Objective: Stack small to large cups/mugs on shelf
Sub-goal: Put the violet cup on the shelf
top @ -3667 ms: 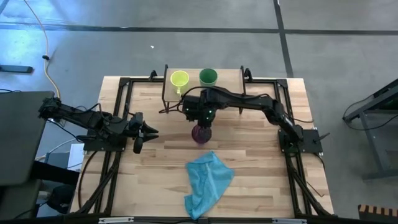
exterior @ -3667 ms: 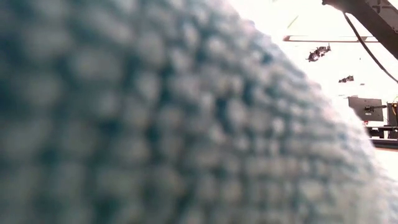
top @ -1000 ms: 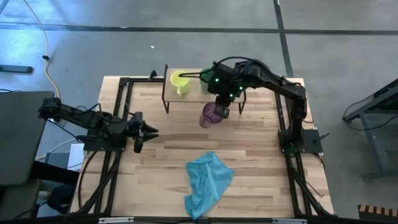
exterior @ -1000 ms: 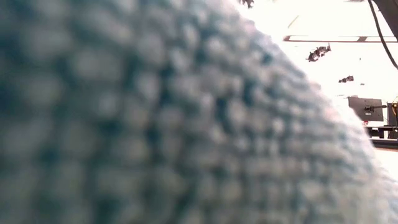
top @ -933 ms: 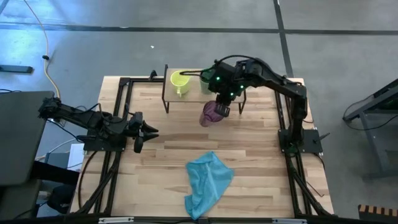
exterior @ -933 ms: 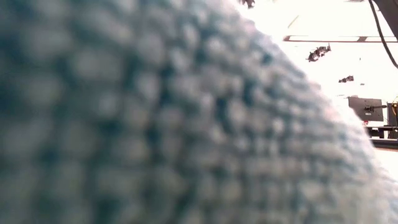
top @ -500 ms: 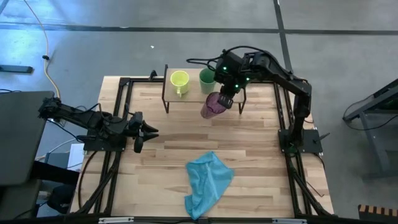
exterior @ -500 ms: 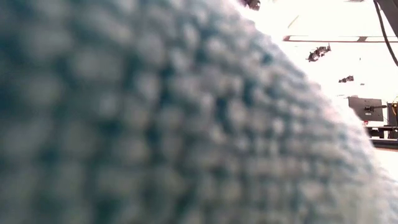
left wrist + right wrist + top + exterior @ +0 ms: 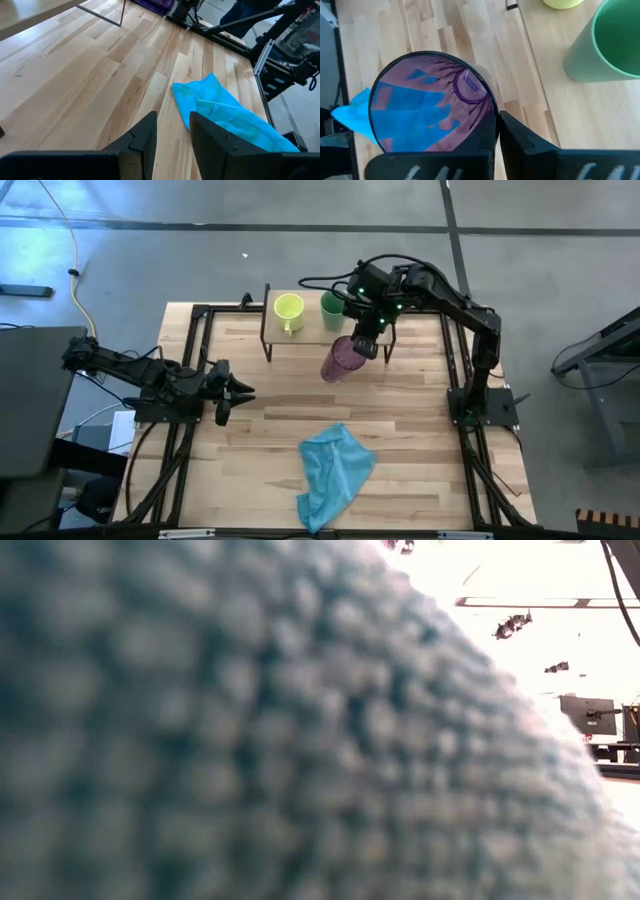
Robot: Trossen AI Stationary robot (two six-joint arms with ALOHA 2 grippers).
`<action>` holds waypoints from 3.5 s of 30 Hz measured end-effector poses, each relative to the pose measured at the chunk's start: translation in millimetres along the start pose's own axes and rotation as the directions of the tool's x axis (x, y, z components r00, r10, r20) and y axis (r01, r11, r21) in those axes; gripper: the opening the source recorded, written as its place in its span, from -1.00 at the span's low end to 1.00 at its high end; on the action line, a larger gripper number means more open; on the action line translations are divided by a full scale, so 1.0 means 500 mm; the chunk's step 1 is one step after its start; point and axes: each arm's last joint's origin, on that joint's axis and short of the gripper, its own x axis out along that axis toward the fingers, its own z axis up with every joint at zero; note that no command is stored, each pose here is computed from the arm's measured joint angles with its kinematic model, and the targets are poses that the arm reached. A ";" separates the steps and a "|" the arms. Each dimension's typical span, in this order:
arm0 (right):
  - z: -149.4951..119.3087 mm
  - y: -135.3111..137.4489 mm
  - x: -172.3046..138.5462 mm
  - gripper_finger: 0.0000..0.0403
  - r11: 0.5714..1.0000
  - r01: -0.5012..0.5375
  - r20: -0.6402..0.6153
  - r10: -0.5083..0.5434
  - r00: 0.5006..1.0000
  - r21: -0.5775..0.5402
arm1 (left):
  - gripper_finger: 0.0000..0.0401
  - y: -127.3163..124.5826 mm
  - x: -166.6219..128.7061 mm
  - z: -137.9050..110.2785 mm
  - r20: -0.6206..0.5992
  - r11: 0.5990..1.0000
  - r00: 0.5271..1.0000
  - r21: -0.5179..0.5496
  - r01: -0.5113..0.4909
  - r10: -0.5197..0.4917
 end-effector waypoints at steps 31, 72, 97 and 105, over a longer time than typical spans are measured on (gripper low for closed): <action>-0.007 0.010 -0.051 -1.00 1.000 -0.016 0.120 0.019 0.993 -0.025 | -0.48 0.000 0.000 0.001 0.011 1.000 1.000 -0.001 -0.011 0.011; -0.108 0.008 -0.230 -1.00 0.922 -0.307 0.287 0.367 0.885 -0.234 | -0.48 0.001 0.000 0.001 0.017 1.000 1.000 -0.004 -0.019 0.019; -0.116 -0.052 -0.232 -1.00 0.984 0.108 0.278 -0.144 0.950 0.141 | -0.48 0.001 0.000 0.002 0.029 0.999 0.999 -0.023 -0.033 0.034; -0.127 -0.054 -0.248 -1.00 0.935 0.197 0.279 -0.282 0.918 0.297 | -0.48 0.002 0.000 0.002 0.028 0.999 0.999 -0.030 -0.033 0.033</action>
